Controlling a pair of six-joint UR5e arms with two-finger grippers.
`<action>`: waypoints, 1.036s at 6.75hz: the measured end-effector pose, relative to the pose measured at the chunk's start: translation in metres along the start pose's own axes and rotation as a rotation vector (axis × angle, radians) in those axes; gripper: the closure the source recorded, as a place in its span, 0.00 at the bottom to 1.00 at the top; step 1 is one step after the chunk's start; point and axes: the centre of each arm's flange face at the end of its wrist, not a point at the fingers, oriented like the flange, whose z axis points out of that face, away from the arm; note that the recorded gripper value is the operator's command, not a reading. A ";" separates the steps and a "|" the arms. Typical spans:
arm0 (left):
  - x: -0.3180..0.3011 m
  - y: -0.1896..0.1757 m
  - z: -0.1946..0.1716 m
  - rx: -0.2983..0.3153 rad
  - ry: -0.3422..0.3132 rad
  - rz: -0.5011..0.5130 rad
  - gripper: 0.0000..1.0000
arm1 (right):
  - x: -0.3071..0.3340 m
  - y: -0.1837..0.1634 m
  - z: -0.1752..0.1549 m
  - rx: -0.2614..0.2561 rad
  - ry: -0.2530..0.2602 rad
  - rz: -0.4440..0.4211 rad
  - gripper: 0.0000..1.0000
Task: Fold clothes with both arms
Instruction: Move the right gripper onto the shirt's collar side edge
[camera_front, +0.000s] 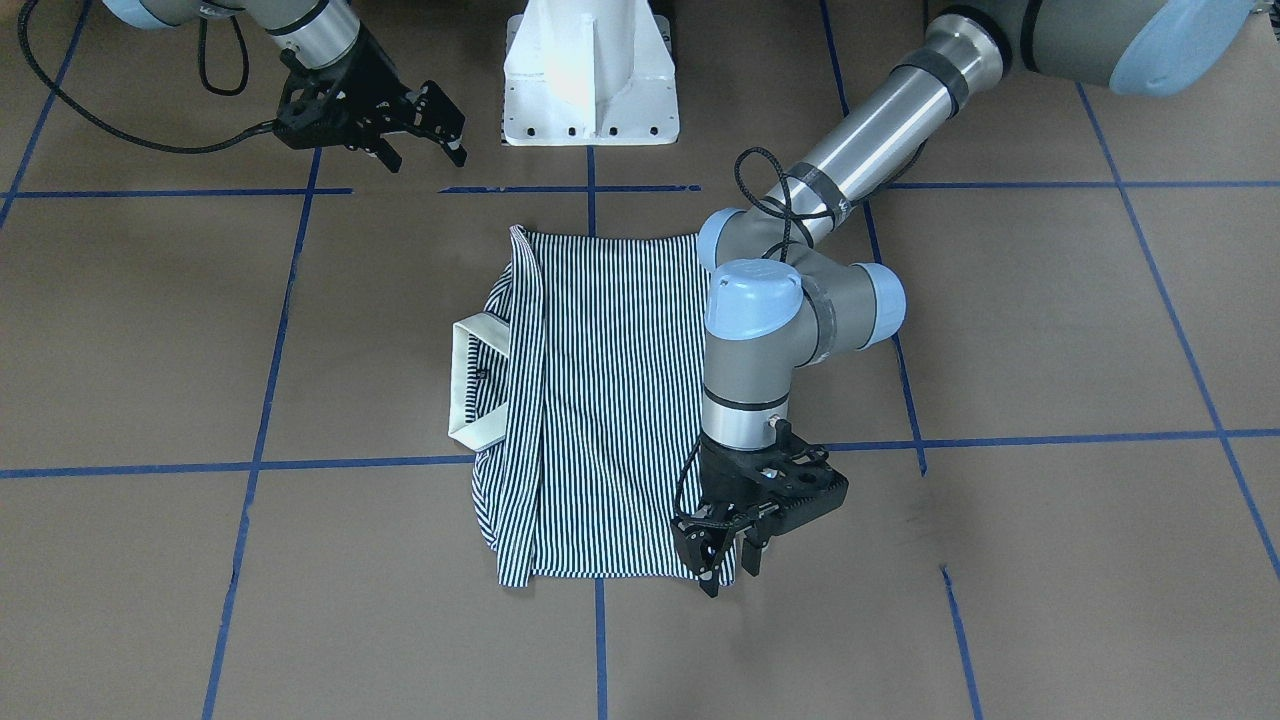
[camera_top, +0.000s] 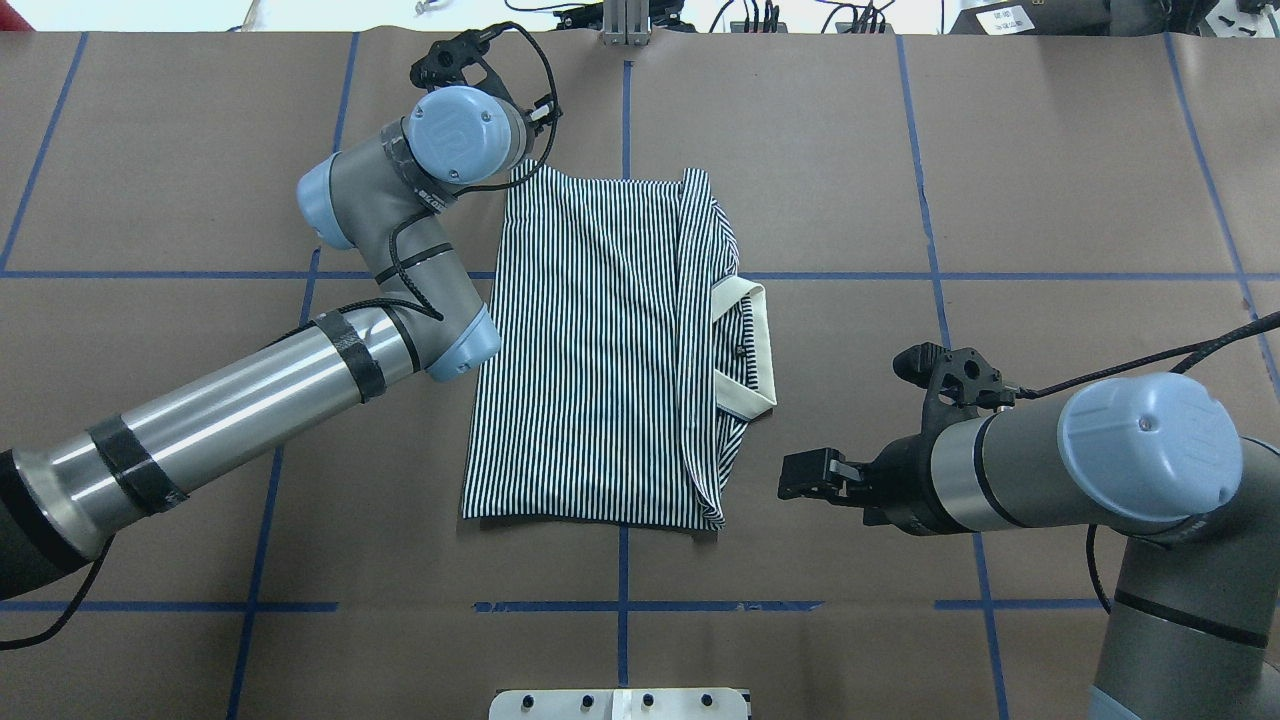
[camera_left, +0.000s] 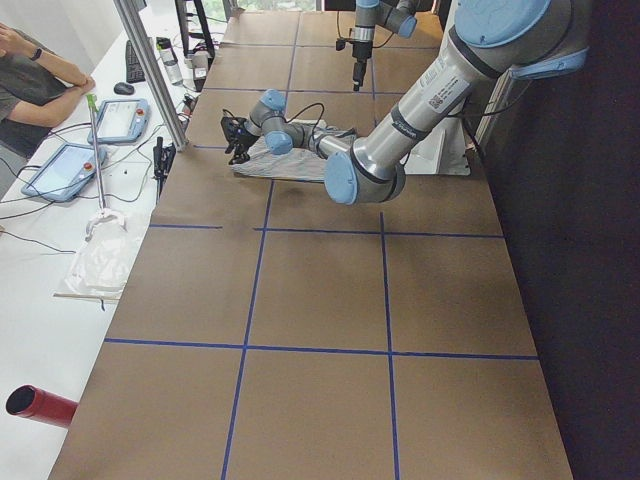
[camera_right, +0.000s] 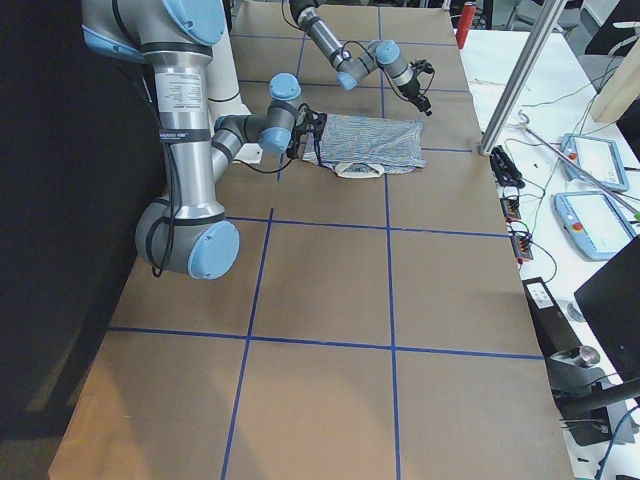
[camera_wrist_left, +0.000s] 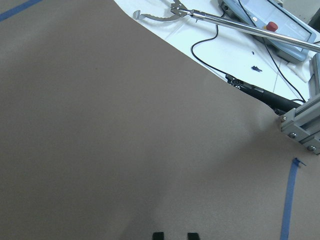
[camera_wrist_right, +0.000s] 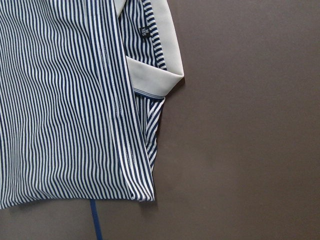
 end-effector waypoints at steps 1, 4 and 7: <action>0.000 -0.009 -0.009 -0.063 -0.011 0.028 0.00 | -0.004 -0.007 0.009 0.012 0.013 -0.021 0.00; -0.014 -0.011 -0.078 -0.228 -0.065 0.105 0.00 | -0.053 -0.027 0.045 0.036 0.158 -0.128 0.00; -0.066 -0.010 -0.171 -0.260 -0.045 0.215 0.00 | -0.117 -0.052 0.111 0.068 0.300 -0.187 0.00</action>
